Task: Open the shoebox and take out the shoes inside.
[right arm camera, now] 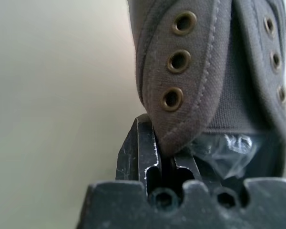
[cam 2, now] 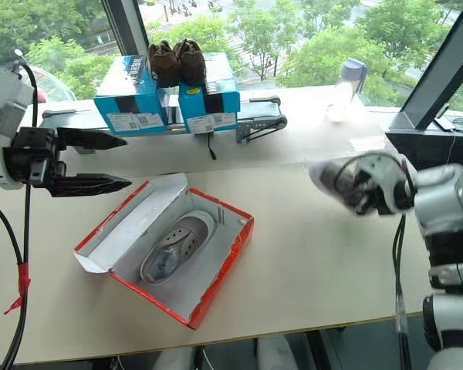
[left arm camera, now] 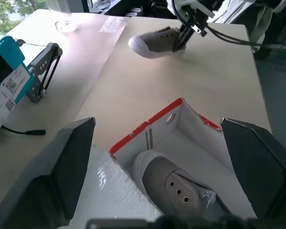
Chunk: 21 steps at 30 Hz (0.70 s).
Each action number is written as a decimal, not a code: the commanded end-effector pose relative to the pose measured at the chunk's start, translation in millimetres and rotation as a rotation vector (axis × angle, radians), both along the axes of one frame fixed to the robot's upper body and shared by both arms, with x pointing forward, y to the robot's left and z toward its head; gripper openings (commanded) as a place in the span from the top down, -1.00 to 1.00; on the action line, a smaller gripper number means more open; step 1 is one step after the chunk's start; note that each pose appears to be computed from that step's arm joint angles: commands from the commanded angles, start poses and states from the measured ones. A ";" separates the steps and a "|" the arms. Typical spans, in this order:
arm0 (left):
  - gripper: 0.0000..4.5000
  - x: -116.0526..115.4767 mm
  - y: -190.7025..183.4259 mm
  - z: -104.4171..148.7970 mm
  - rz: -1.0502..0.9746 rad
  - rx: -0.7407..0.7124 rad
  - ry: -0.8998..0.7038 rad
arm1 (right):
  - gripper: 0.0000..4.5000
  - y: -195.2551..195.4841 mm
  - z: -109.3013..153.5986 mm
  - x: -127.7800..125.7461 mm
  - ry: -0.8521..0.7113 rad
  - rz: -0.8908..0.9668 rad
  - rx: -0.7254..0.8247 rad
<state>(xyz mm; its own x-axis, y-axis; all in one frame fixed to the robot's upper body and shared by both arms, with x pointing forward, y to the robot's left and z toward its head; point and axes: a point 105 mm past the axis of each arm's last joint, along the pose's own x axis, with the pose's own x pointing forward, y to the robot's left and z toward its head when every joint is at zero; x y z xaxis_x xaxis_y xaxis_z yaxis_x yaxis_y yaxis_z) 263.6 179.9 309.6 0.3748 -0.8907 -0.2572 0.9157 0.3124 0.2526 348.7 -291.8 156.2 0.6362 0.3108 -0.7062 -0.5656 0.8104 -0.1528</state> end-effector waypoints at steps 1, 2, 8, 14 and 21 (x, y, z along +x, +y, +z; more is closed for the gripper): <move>-1.00 -3.1 2.6 8.9 0.003 -0.002 -0.022 | 0.68 -6.2 12.3 -8.0 -0.014 -0.081 0.056; -1.00 -2.7 2.9 8.0 0.004 -0.001 -0.021 | 0.59 -3.8 11.8 -8.7 -0.007 -0.088 0.080; -1.00 -1.8 2.6 5.6 0.009 -0.006 -0.015 | -0.29 15.1 36.6 2.6 -0.086 -0.060 0.109; -1.00 -3.3 7.2 6.8 0.036 0.001 -0.015 | -0.99 63.9 126.8 12.8 -0.326 0.137 0.067; -1.00 -4.8 8.7 4.6 0.057 0.011 -0.015 | -0.99 154.9 128.7 -34.5 -0.227 0.615 0.105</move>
